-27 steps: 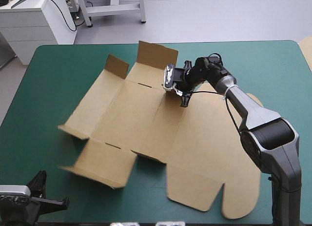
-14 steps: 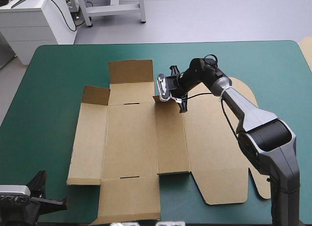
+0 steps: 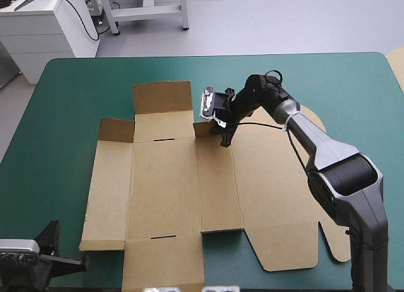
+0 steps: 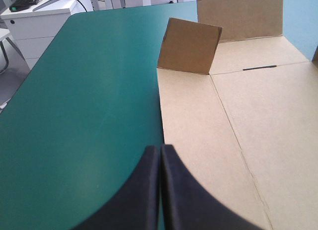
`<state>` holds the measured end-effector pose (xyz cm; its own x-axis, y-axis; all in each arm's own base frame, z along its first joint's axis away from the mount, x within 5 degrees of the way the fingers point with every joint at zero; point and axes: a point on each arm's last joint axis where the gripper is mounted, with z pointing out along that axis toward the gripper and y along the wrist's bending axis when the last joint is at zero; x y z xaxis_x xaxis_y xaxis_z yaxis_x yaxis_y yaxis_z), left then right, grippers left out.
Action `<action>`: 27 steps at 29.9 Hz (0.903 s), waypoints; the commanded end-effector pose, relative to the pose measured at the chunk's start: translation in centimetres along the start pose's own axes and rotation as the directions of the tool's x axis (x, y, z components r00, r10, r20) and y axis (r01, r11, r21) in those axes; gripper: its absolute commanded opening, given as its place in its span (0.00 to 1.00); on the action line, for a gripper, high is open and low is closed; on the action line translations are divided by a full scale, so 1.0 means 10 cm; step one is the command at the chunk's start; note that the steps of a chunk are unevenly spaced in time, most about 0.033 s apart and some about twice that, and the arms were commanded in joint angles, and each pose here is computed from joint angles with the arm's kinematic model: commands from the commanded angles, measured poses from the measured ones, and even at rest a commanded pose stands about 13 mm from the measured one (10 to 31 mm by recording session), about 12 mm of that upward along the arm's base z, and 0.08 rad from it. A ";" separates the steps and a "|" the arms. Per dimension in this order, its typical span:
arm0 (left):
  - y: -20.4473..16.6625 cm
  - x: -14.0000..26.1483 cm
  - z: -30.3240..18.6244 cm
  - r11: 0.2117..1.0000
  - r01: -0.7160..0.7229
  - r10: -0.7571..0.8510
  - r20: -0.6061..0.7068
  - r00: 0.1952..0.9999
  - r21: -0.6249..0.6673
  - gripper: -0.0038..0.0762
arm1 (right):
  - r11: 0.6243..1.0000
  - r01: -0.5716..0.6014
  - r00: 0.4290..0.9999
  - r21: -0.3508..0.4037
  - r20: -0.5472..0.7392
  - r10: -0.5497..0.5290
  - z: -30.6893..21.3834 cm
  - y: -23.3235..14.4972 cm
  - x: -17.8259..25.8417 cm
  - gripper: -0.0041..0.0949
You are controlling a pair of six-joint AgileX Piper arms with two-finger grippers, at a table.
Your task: Fold the box
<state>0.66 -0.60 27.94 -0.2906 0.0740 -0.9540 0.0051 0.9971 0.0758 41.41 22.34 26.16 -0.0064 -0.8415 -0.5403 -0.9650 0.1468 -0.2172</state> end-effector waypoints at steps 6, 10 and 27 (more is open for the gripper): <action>0.01 -0.12 -0.05 1.000 0.011 -0.011 0.100 0.995 -0.006 0.04 | 0.941 -0.305 0.952 0.145 0.053 0.301 -0.70 -0.14 -0.34 0.58; 0.01 -0.12 -0.05 1.000 0.011 -0.011 0.098 0.995 -0.006 0.04 | 0.893 -0.423 0.906 0.154 0.057 0.420 -0.87 -0.16 -0.39 0.15; 0.28 -0.35 0.39 0.978 -0.093 0.043 -0.260 0.965 -0.184 0.04 | 0.577 -0.733 0.586 0.360 -0.096 0.805 -1.23 0.03 0.26 0.04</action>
<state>3.58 1.40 28.42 -0.5200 0.0956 -0.8488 -0.1195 0.9758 0.1831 40.32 15.26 31.02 -0.8230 -0.4420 -0.3568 -0.4698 0.8827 -0.0098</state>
